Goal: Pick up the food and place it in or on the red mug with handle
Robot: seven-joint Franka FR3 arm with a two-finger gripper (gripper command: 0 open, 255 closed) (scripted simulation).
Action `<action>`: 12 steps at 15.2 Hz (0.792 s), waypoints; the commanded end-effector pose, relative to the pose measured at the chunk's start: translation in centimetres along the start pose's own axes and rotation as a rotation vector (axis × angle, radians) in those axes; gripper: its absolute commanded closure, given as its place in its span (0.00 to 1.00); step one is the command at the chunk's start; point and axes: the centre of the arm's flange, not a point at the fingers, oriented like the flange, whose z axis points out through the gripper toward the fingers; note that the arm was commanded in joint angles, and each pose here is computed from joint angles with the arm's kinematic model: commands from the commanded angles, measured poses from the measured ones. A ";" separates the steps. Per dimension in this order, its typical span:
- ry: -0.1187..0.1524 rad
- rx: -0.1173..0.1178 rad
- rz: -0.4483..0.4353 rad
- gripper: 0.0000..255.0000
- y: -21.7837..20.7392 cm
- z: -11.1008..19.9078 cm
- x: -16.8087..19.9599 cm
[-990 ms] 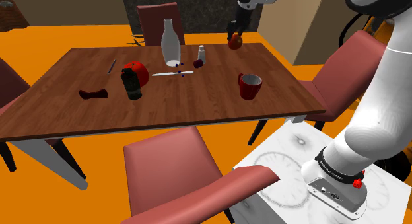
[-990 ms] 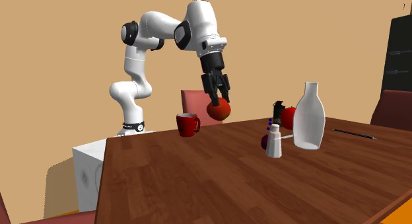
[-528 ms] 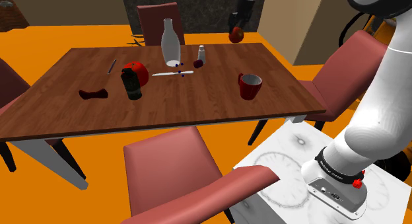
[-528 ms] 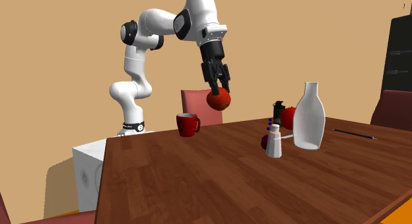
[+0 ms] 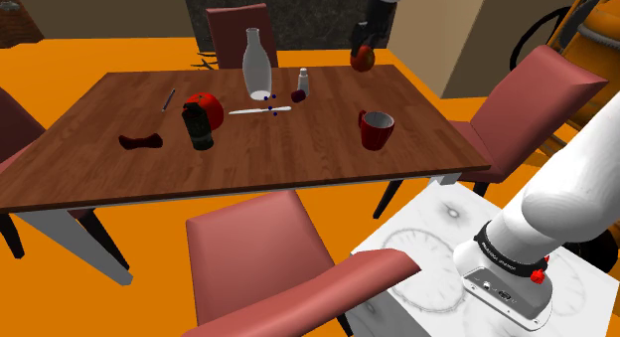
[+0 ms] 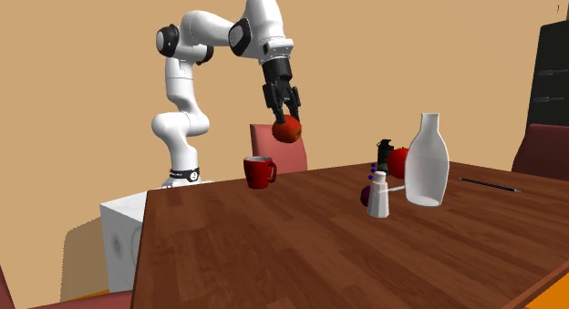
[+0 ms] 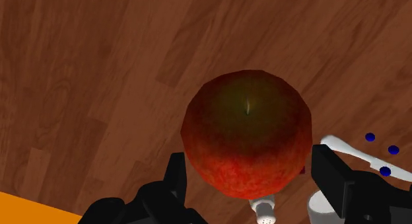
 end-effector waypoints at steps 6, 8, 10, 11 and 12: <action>0.000 0.000 0.000 1.00 -5.2 -2.5 -7.6; 0.000 0.000 0.000 1.00 -6.6 -3.3 -9.7; 0.000 0.000 0.000 1.00 -8.0 -4.0 -11.8; 0.000 0.000 0.000 1.00 -8.5 -4.2 -12.4; 0.000 0.000 0.000 1.00 -8.5 -3.7 -12.5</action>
